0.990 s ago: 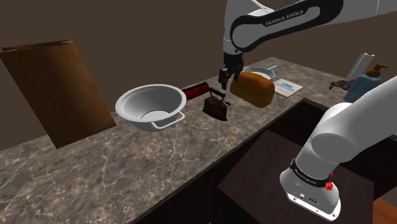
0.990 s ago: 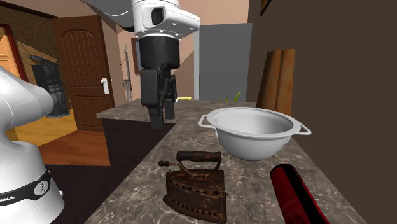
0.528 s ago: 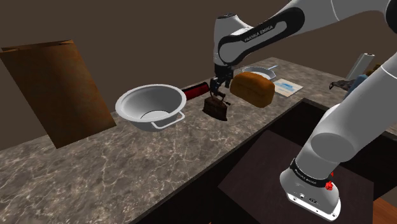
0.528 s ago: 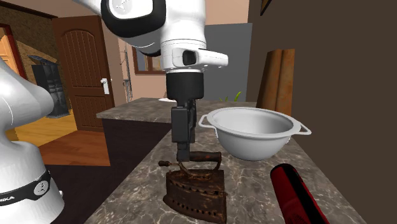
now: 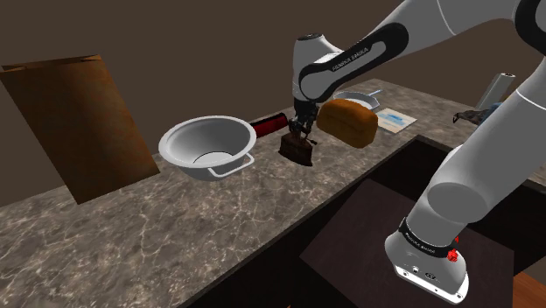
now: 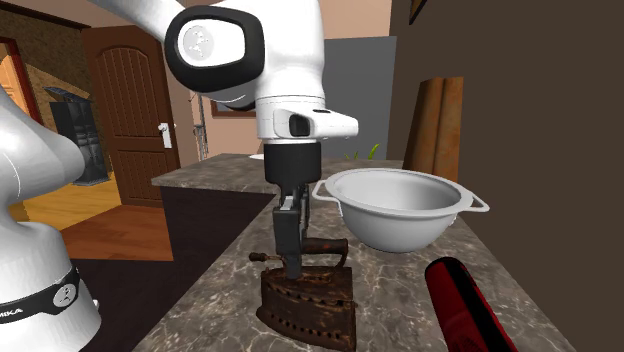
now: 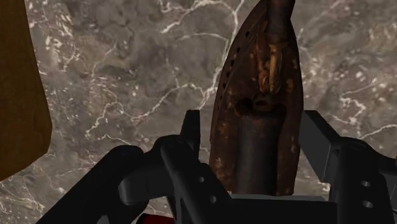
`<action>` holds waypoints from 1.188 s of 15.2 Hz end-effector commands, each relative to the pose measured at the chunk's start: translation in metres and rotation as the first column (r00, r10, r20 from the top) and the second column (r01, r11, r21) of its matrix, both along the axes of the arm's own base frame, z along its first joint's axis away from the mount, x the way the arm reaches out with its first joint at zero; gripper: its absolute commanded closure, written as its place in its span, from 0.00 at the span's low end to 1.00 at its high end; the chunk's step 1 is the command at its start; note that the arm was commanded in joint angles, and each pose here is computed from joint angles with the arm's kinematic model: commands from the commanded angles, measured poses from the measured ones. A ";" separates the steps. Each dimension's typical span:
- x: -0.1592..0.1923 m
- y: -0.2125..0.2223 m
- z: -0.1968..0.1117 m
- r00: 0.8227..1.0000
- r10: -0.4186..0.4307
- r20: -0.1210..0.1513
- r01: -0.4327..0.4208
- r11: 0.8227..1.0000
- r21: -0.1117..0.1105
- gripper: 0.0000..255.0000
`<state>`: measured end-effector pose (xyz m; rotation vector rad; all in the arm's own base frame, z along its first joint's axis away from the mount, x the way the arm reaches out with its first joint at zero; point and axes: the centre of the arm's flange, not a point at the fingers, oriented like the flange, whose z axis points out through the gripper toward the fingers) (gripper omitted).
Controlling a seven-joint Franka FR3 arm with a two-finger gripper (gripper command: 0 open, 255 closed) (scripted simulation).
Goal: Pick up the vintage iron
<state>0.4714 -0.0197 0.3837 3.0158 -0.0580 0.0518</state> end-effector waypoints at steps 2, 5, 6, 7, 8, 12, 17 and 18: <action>0.000 0.000 -0.001 1.000 0.000 0.000 0.000 1.000 0.000 1.00; 0.000 0.000 -0.001 1.000 0.000 0.000 0.000 1.000 0.000 1.00; 0.000 0.000 -0.001 1.000 0.000 0.000 0.000 1.000 0.000 1.00; 0.000 0.000 -0.001 1.000 0.000 0.000 0.000 1.000 0.000 1.00; 0.000 0.000 -0.001 1.000 0.000 0.000 0.000 1.000 0.000 1.00; 0.000 0.000 0.015 1.000 0.000 0.000 0.000 1.000 0.000 1.00; 0.000 0.000 0.041 1.000 0.000 0.000 0.000 1.000 0.000 1.00; 0.000 0.000 0.046 1.000 0.000 0.000 0.000 1.000 0.000 1.00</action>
